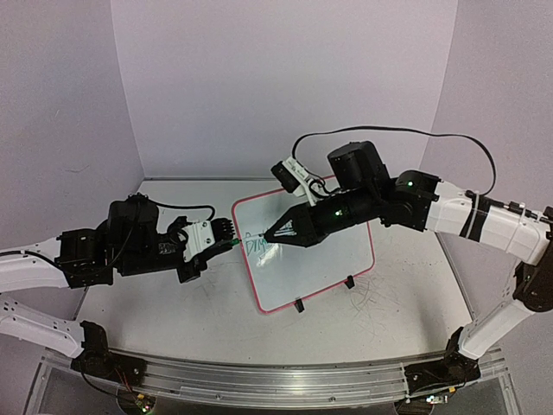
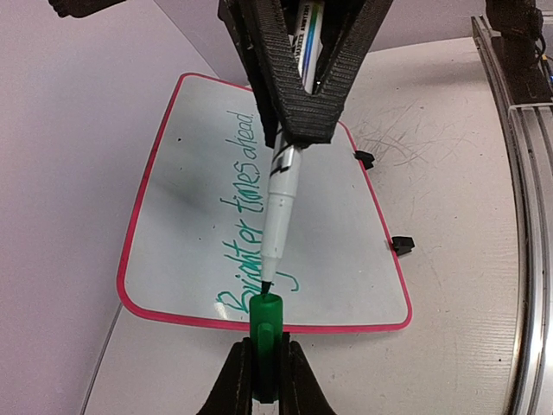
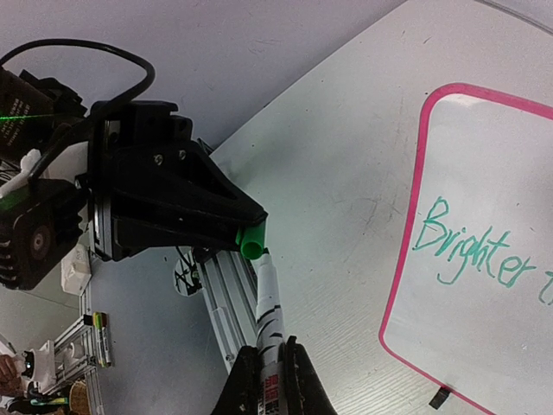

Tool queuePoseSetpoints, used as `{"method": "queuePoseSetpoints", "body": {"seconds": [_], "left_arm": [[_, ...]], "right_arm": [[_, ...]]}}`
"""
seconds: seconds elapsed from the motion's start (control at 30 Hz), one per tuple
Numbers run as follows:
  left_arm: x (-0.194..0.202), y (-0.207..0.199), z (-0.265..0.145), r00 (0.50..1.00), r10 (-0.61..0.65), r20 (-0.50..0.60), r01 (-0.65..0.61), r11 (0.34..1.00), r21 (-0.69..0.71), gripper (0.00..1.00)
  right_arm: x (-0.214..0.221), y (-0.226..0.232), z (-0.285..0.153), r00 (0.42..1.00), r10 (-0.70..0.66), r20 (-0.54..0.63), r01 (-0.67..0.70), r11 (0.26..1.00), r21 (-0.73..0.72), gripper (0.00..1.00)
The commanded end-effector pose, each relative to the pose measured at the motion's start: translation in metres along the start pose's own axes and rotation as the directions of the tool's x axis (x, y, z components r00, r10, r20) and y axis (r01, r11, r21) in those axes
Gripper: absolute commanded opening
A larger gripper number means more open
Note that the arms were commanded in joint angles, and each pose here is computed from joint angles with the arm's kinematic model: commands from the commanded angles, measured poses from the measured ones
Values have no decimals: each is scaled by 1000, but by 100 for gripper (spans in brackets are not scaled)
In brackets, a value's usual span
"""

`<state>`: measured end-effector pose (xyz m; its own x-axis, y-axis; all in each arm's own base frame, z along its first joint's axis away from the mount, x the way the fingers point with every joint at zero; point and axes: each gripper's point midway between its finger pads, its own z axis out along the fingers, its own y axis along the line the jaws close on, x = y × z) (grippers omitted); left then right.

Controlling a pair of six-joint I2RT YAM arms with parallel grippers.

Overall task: Write a sentence on the whiteboard
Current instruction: Insert the whiteboard marker without the cap into the pen cap.

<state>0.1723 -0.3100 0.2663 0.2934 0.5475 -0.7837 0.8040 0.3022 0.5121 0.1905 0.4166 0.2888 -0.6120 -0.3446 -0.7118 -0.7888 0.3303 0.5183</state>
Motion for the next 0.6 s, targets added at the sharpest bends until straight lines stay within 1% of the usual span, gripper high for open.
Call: {"method": "queuePoseSetpoints", "body": {"seconds": [0.0, 0.57], "left_arm": [[-7, 5, -1, 1000, 3, 30, -2, 1000, -25, 0], [-8, 2, 1, 1000, 8, 28, -8, 1000, -17, 0]], "right_arm": [[-11, 15, -17, 997, -53, 60, 54, 998, -11, 0], [-8, 15, -2, 998, -50, 35, 51, 998, -37, 0]]}}
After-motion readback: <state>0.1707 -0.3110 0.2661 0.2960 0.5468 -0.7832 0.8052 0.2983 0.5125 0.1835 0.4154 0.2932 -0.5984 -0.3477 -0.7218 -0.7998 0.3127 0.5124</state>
